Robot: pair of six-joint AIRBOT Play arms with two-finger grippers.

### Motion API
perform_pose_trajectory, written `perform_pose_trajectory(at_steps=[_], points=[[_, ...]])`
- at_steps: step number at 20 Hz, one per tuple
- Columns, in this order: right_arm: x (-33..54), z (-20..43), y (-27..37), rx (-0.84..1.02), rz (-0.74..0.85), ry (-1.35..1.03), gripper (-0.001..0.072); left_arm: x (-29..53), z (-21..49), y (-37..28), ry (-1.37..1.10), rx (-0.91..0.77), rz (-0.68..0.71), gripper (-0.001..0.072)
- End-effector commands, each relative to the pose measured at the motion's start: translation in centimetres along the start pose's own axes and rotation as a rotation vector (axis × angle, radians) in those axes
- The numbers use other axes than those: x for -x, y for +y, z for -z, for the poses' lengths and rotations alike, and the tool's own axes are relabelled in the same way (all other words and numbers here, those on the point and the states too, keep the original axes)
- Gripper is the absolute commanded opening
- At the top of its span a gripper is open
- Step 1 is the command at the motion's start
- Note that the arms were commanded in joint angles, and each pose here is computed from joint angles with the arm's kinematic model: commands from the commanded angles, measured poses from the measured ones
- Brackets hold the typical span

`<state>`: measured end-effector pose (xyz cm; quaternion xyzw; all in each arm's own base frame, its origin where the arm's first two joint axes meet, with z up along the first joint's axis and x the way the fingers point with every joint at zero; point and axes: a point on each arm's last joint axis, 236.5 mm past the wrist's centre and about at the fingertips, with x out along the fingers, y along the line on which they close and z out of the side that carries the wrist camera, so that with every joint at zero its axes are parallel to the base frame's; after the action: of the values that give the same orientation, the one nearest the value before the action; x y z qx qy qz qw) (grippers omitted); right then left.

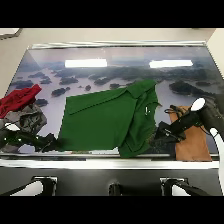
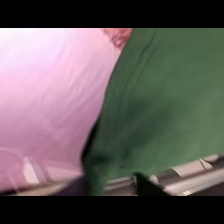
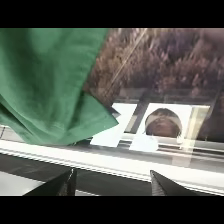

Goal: Fold the shirts.

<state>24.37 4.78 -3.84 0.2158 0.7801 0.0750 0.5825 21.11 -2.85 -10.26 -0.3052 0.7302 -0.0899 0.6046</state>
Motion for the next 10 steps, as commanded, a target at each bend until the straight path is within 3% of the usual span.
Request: perform_pose_trajectory(at_steps=[1,2,7,10], points=[[-2.0,-0.1,-0.2,-0.025,-0.027,-0.023,0.0531,-0.5,-0.4,0.1,-0.033,0.013,0.007,0.0137],[-2.7,-1.0,0.4,-0.043,-0.068,-0.064,0.0538,-0.5,-0.3,0.1,-0.029,0.013,0.008,0.0030],[-4.8,-5.2,3.3,-0.166,-0.263,-0.185,0.0525,-0.5,0.2,-0.1,-0.007,0.013,0.017,0.0030],[-7.0,-5.8,4.5,-0.136,-0.261,-0.165,0.0496,-0.4,0.3,-0.2,-0.003,0.012,0.022,0.0030]])
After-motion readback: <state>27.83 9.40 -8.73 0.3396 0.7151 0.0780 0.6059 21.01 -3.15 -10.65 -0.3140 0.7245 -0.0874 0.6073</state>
